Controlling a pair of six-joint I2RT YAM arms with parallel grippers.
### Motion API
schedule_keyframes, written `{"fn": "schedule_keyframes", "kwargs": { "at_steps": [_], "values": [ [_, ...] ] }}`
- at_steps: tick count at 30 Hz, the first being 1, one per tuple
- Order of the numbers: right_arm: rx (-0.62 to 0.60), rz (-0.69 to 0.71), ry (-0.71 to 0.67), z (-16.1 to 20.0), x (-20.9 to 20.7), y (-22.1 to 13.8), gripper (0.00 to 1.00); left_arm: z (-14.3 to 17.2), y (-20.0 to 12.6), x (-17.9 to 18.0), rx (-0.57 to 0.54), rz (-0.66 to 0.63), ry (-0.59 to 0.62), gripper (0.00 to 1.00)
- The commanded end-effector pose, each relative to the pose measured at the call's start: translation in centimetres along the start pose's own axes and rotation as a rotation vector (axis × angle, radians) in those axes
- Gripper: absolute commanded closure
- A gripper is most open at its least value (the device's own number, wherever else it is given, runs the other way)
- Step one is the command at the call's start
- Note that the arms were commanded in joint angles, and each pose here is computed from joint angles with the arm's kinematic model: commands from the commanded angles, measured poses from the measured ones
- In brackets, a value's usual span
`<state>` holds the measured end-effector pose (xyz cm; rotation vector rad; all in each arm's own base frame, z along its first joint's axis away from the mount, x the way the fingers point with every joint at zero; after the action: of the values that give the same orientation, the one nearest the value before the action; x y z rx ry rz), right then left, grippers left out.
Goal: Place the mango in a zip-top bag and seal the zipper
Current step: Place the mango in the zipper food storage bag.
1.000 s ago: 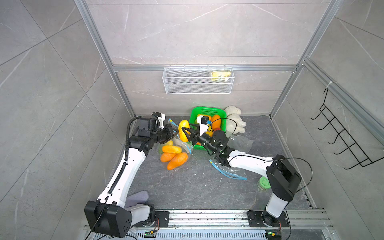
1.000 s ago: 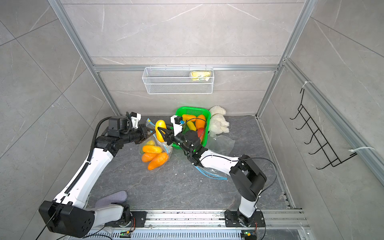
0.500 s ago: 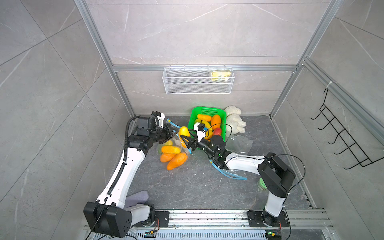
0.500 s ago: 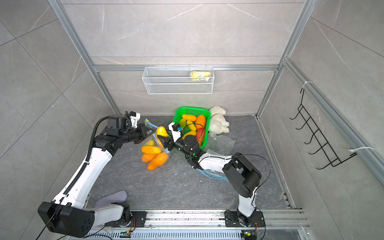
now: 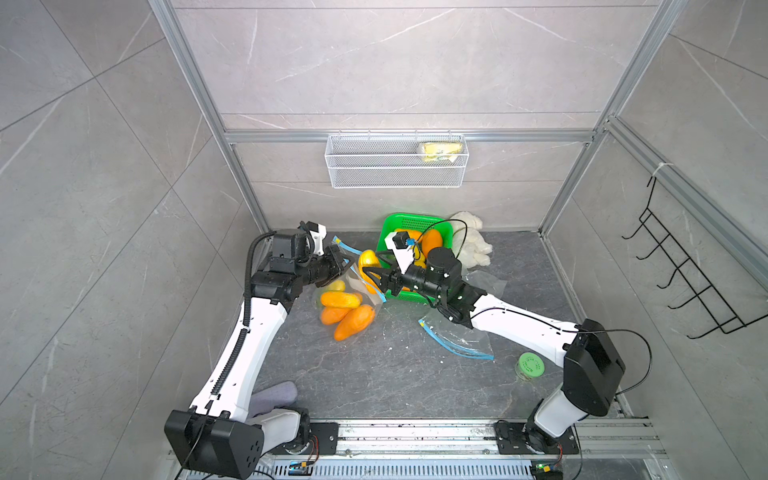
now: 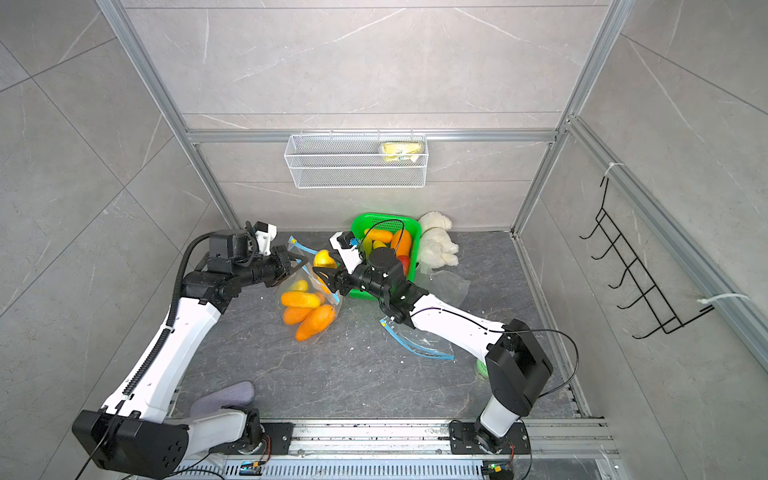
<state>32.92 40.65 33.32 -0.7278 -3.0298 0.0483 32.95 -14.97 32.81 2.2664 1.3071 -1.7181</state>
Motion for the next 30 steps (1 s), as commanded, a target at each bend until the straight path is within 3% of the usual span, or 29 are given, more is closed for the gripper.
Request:
{"fn": "schedule_keyframes", "kwargs": {
  "at_steps": [1, 7, 12, 16, 23, 28, 30],
  "values": [
    [0.113, 0.006, 0.041, 2.8, -0.3, 0.6, 0.55, -1.1, -2.4, -4.6, -0.047, 0.145, 0.073, 1.00],
    [0.163, 0.000, 0.054, 3.5, -0.5, 1.5, 0.67, -1.4, -3.0, -5.0, -0.061, 0.139, 0.084, 1.00],
    [0.308, -0.003, 0.065, 4.7, -0.6, 2.0, 0.59, -1.6, -3.4, -5.9, -0.065, 0.163, 0.103, 1.00],
    [0.459, 0.107, 0.001, 6.4, -2.2, 1.3, 0.54, -1.4, -3.6, -6.0, -0.066, 0.172, 0.122, 1.00],
    [0.344, 0.088, 0.092, 2.8, -1.4, -1.1, 0.48, -1.0, -2.9, -5.1, -0.048, 0.159, 0.145, 1.00],
    [0.385, 0.118, 0.214, 4.3, -2.4, -1.0, 0.48, -0.9, -2.5, -4.9, -0.040, 0.169, 0.142, 1.00],
    [0.384, 0.144, 0.252, 5.0, -3.0, -1.0, 0.42, -0.8, -2.5, -4.9, -0.041, 0.171, 0.143, 1.00]
  ]
}}
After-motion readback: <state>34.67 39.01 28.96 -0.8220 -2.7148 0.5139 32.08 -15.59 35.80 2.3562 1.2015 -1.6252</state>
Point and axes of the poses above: each gripper's point midway between its finger pads, its own y axis out along the fingers, its own x axis along the line the jaws close on, z = x × y, the point moved 1 cm from there along -y, back along the fingers, and after that the axes turned 6 degrees about -y, right-handed, at the moved point
